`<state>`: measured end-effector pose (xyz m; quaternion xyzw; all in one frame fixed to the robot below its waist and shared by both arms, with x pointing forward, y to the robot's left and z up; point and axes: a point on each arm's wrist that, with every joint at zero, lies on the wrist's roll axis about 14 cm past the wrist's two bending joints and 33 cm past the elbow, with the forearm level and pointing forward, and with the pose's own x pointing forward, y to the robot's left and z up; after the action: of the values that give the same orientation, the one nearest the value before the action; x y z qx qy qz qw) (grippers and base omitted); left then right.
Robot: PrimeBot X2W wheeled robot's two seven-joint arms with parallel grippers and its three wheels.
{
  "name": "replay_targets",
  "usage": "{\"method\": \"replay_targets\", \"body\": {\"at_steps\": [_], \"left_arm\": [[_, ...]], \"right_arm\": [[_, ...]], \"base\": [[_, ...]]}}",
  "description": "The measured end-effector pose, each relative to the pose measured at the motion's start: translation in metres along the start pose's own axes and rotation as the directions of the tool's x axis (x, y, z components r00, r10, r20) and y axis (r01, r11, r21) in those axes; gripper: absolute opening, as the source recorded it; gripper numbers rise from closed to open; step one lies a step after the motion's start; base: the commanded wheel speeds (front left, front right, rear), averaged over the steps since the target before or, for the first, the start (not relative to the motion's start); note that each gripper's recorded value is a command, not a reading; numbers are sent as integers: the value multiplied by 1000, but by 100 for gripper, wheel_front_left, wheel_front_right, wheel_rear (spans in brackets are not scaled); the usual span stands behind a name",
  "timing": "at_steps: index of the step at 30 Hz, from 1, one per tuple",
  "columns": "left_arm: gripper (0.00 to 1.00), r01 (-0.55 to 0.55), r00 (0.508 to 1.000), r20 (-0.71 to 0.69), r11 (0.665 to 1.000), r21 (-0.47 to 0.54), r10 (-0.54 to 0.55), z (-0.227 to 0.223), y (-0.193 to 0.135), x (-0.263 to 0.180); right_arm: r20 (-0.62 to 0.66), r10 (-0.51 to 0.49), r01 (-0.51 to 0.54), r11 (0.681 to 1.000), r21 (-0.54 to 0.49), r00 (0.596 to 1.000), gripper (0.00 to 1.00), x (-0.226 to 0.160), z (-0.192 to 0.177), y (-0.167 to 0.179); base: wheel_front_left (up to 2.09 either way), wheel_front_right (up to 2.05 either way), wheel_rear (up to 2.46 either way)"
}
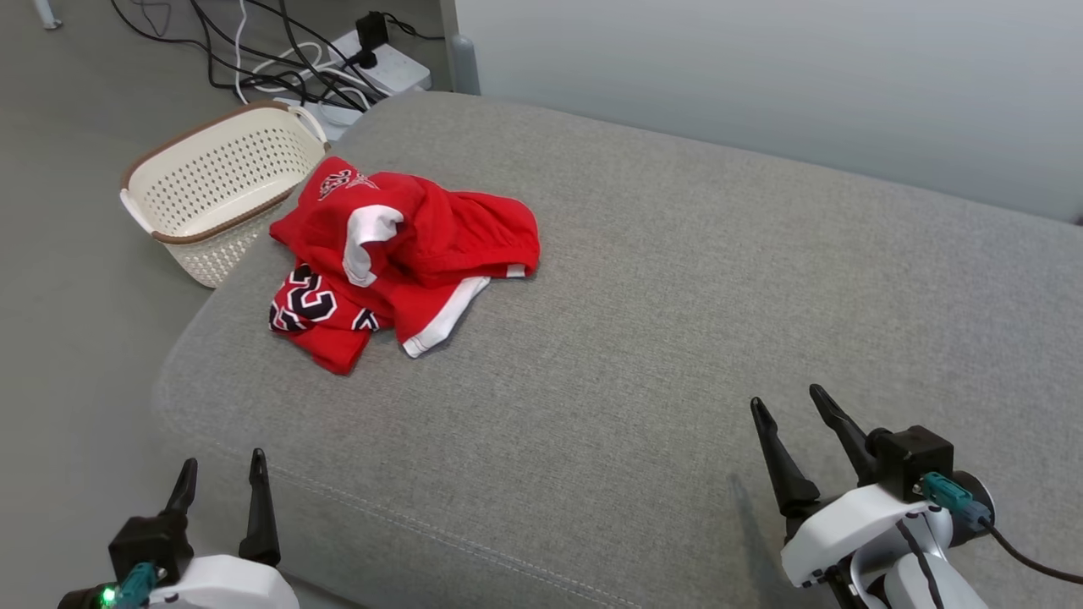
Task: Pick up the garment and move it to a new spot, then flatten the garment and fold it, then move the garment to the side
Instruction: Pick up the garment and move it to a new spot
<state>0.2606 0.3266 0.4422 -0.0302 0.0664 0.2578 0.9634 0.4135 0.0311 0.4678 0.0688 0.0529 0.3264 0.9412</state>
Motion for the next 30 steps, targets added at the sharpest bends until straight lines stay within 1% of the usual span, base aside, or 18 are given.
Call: {"method": "replay_targets", "body": {"at_steps": [3,5,6,12,16,21,23,24,28,30], "left_arm": [[100,28,1000,4,995,-92,-27,4,-7,13],[100,39,999,17,993,-107,-37,11,-12,27],[100,39,999,17,993,-107,-37,11,-12,27],[100,90,994,62,994,-69,-86,38,-28,80],[100,104,994,53,992,-68,-100,46,-38,115],[100,166,984,67,985,-37,-163,65,-64,159],[100,210,976,55,978,-12,-209,67,-81,172],[100,221,974,50,975,-17,-220,67,-87,178],[100,234,972,-1,971,-54,-235,58,-100,199],[100,239,970,-39,970,-51,-241,51,-104,207]], "right_arm": [[-14,-20,20,1000,4,1000,100,-1,-6,-11],[-19,-30,30,1000,3,999,100,0,-9,-19],[-19,-30,30,1000,3,999,100,0,-9,-19],[-26,-63,63,998,6,998,100,6,-15,-44],[-40,-85,86,996,22,996,100,8,-23,-58],[-64,-125,127,992,27,990,100,5,-36,-79],[-75,-143,146,989,31,987,100,3,-41,-87],[-79,-152,155,987,33,985,100,2,-43,-90],[-96,-187,191,981,40,978,100,-4,-51,-104],[-107,-203,208,977,43,973,100,-8,-56,-110]], "base": [[0,0,0],[0,0,0],[0,0,0],[0,0,0],[0,0,0],[0,0,0],[0,0,0],[0,0,0],[0,0,0],[0,0,0]]}}
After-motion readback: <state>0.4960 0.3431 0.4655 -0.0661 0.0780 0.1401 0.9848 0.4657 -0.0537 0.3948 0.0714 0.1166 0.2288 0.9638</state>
